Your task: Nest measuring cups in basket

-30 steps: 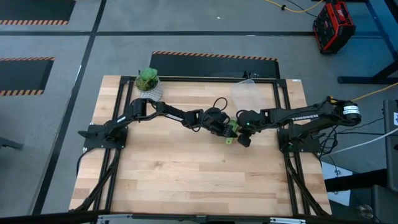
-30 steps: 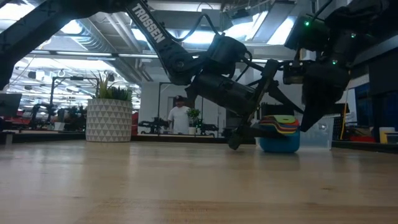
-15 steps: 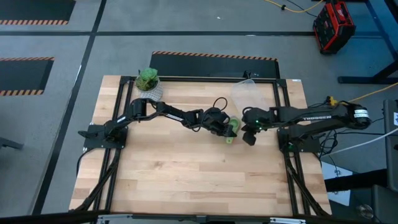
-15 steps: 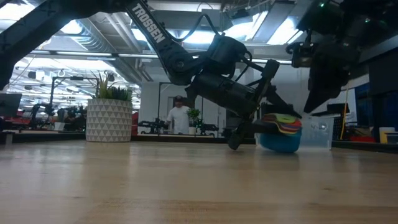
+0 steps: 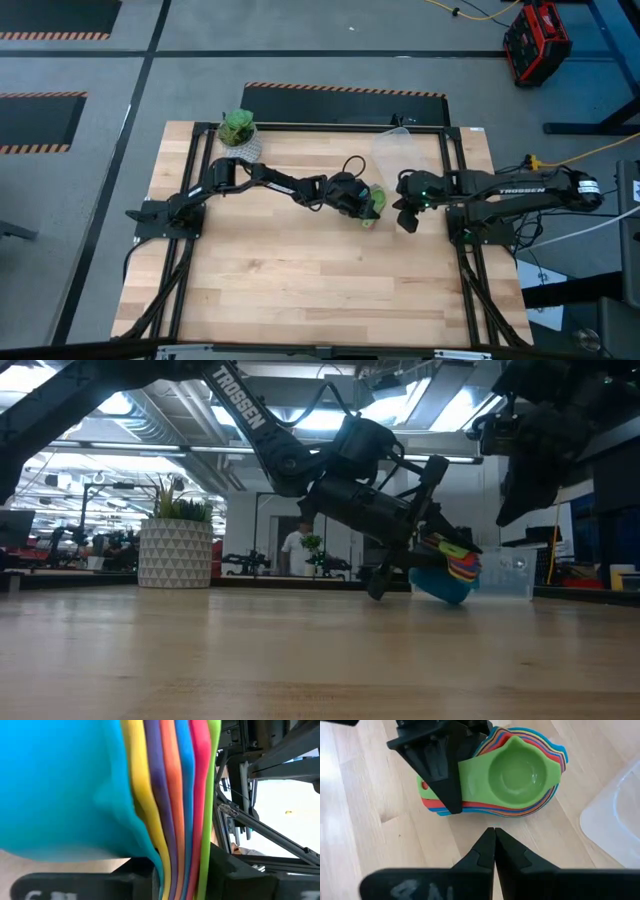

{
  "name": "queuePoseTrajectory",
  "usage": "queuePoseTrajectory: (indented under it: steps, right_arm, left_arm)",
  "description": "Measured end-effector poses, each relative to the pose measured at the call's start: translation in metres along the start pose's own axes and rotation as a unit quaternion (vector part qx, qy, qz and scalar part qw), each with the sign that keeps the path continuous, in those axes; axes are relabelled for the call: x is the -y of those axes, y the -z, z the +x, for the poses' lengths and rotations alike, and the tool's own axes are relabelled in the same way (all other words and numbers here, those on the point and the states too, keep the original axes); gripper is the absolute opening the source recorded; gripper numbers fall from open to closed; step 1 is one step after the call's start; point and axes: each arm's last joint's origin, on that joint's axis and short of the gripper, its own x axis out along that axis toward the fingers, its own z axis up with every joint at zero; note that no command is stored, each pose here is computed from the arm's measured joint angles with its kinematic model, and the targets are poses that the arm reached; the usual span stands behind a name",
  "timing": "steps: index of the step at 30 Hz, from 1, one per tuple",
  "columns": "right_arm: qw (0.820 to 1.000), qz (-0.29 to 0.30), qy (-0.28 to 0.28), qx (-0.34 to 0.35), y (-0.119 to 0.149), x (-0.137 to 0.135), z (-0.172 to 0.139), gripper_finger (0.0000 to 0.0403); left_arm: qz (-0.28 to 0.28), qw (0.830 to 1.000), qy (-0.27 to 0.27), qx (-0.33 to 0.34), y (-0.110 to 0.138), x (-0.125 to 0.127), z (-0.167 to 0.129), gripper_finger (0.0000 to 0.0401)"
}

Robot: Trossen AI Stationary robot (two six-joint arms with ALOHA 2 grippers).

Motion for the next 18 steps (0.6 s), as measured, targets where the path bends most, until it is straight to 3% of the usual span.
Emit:
queuePoseTrajectory:
  steps: [5, 14, 18]
  right_arm:
    - [1.000, -0.001, 0.001, -0.001, 0.002, 0.001, -0.004, 0.0012]
    - [1.000, -0.008, -0.006, 0.022, 0.005, 0.003, -0.018, 0.0012]
    - [0.999, -0.010, 0.001, 0.041, 0.002, 0.003, -0.029, 0.0012]
  left_arm:
    - [-0.004, 1.000, 0.009, -0.005, -0.008, 0.000, -0.004, 0.0083]
    - [-0.004, 0.992, 0.111, -0.055, -0.043, 0.023, -0.018, 0.0083]
    - [0.019, 0.987, 0.150, -0.047, -0.069, 0.041, -0.026, 0.0083]
